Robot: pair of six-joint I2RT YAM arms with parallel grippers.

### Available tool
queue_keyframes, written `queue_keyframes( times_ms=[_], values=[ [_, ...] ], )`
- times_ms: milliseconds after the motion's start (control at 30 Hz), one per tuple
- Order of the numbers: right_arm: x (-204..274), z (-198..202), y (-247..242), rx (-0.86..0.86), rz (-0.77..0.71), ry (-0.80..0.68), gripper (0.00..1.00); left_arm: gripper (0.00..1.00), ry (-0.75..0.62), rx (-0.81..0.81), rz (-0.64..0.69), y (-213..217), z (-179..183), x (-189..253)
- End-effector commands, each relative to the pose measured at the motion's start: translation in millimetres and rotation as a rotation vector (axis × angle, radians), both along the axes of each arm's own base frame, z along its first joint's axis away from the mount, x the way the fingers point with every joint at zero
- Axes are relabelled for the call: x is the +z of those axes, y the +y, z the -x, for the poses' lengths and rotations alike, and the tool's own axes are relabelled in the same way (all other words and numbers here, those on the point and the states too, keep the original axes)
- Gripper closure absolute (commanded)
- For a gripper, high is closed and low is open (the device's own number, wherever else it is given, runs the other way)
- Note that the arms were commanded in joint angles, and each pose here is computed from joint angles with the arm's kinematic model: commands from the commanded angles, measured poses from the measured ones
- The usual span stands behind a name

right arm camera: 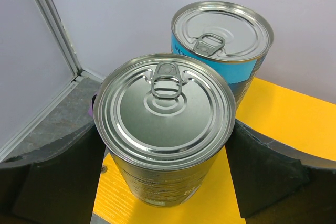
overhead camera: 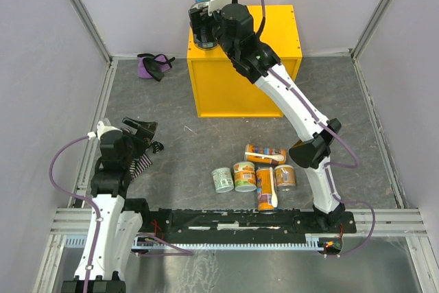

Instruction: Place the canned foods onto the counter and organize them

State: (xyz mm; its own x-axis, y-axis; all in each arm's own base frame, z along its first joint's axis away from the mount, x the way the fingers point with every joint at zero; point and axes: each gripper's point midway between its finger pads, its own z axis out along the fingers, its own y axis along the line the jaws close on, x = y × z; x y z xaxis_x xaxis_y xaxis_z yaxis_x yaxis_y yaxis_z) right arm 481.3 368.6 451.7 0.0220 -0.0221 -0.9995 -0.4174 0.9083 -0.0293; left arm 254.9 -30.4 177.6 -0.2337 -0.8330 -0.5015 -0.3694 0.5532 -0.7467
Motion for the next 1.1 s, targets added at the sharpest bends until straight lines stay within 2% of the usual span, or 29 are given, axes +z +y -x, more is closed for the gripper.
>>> queue_keyframes(
  times_ms=[0,733,1067],
  values=[
    [50,9,-22,-0.034,-0.083,-0.099,0.89,0.04,-0.043,-0.007,0.001,-1,-2,9],
    [46,14,-28,-0.047,-0.089,-0.07,0.89,0.04,-0.038,-0.017,0.005,-3,1,4],
    [45,15,-33,-0.066,-0.08,-0.059,0.77,0.04,-0.036,-0.029,0.007,-5,1,2]
  ],
)
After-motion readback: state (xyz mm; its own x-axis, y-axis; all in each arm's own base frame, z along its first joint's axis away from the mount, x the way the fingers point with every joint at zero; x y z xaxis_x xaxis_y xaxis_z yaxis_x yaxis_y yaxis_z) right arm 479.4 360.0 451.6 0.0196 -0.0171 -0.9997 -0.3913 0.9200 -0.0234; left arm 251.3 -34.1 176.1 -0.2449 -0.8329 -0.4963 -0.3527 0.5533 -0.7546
